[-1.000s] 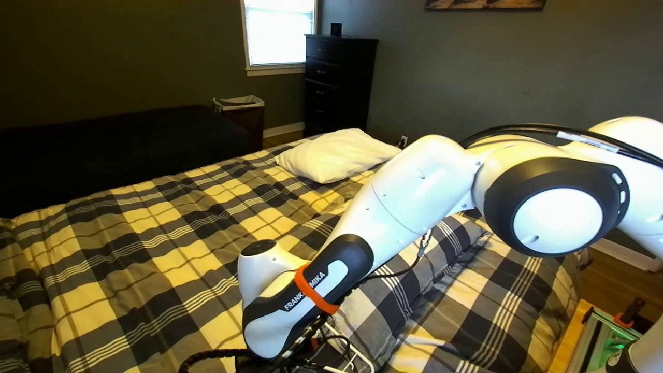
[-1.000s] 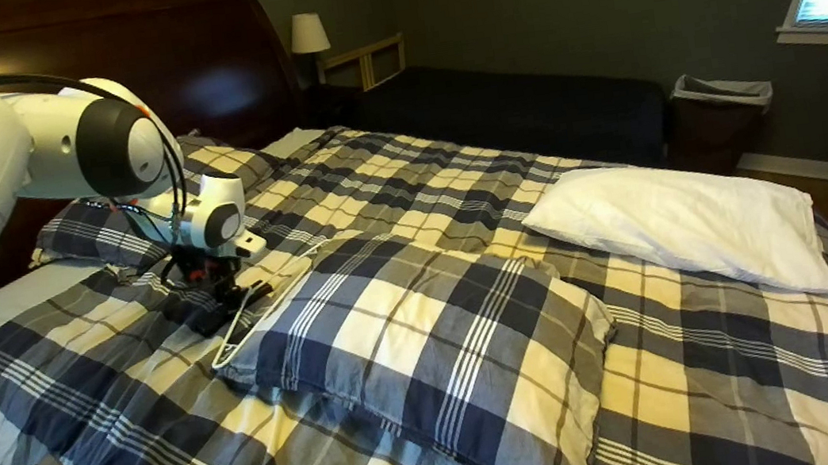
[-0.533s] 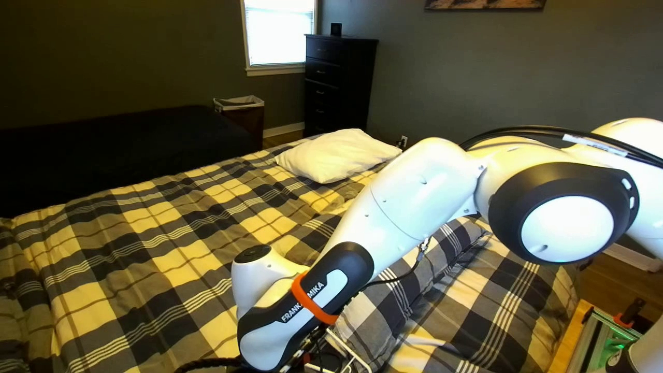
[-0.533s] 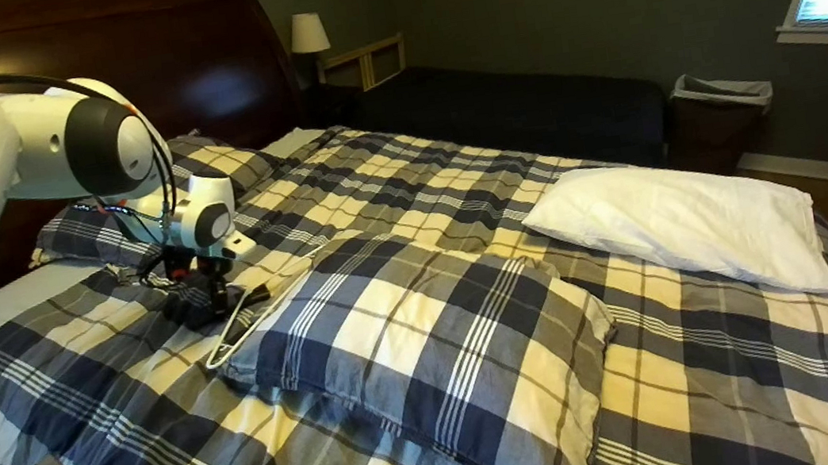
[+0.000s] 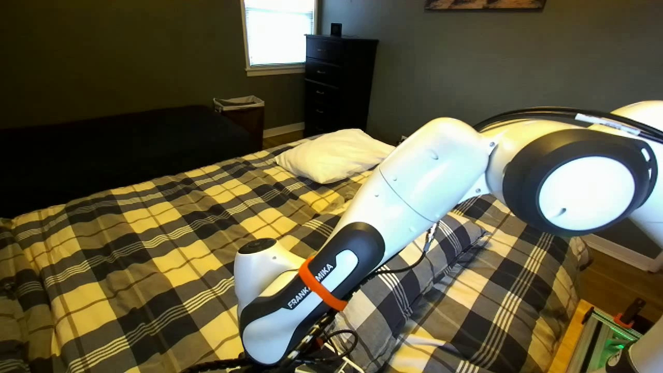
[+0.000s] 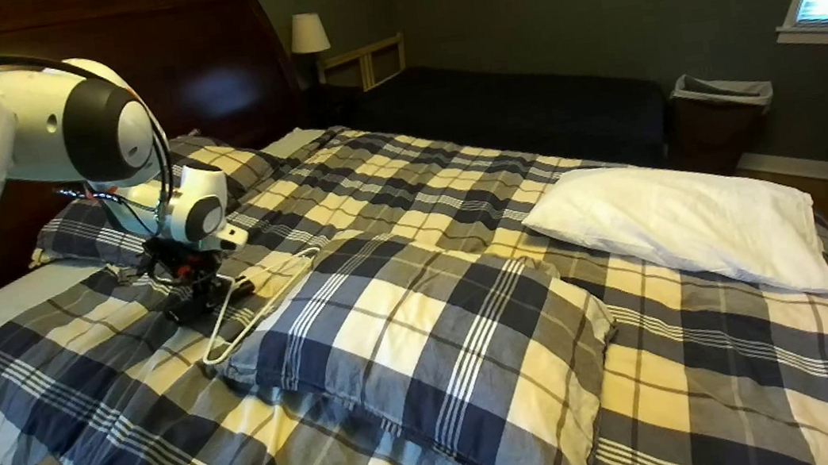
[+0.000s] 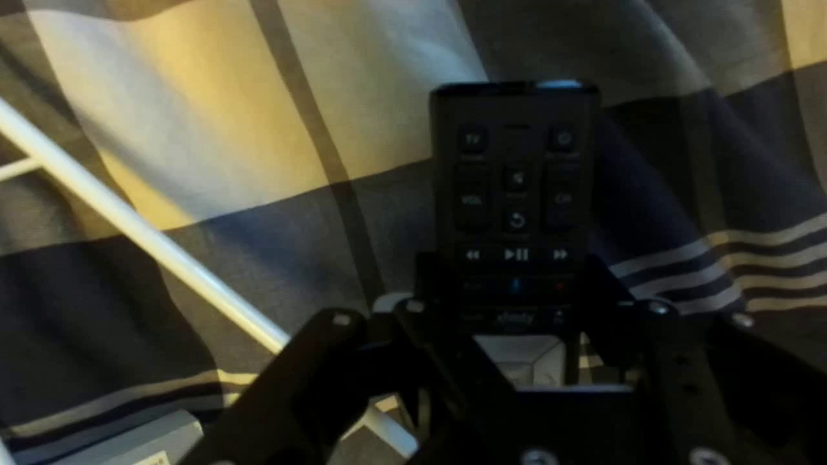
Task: Pick up the black remote and put it on the checked black pillow
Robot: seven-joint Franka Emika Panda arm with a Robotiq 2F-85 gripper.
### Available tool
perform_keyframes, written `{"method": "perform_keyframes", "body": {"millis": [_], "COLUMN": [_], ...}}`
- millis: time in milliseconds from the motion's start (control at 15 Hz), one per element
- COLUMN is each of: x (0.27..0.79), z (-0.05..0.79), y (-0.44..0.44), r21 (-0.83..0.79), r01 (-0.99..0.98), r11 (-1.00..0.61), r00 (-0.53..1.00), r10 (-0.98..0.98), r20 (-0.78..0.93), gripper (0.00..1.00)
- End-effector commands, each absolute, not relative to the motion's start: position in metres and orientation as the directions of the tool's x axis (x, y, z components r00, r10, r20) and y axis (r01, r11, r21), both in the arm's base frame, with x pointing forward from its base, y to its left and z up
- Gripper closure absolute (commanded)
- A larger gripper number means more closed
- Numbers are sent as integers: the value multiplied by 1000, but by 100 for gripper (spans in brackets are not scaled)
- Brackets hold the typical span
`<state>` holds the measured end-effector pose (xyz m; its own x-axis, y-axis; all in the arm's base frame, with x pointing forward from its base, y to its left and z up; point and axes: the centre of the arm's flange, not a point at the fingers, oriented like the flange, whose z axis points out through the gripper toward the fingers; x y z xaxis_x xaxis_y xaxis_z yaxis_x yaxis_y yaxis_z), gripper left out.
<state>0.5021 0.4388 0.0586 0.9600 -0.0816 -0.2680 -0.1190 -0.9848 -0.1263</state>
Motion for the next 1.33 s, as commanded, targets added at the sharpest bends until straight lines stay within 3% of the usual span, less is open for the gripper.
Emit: {"method": "perform_keyframes", "body": {"millis": [0,533,1267], "x": [489,452,385], "z": [81,113,215], "y": [419,353,275], "r21": [-207,-193,-53], "r01": [67,460,386], "r11": [-976,-867,-921], "r00": [958,870,893], "r10": [121,483,359], "r20": [-259,-97,270], "gripper": [71,71,71]}}
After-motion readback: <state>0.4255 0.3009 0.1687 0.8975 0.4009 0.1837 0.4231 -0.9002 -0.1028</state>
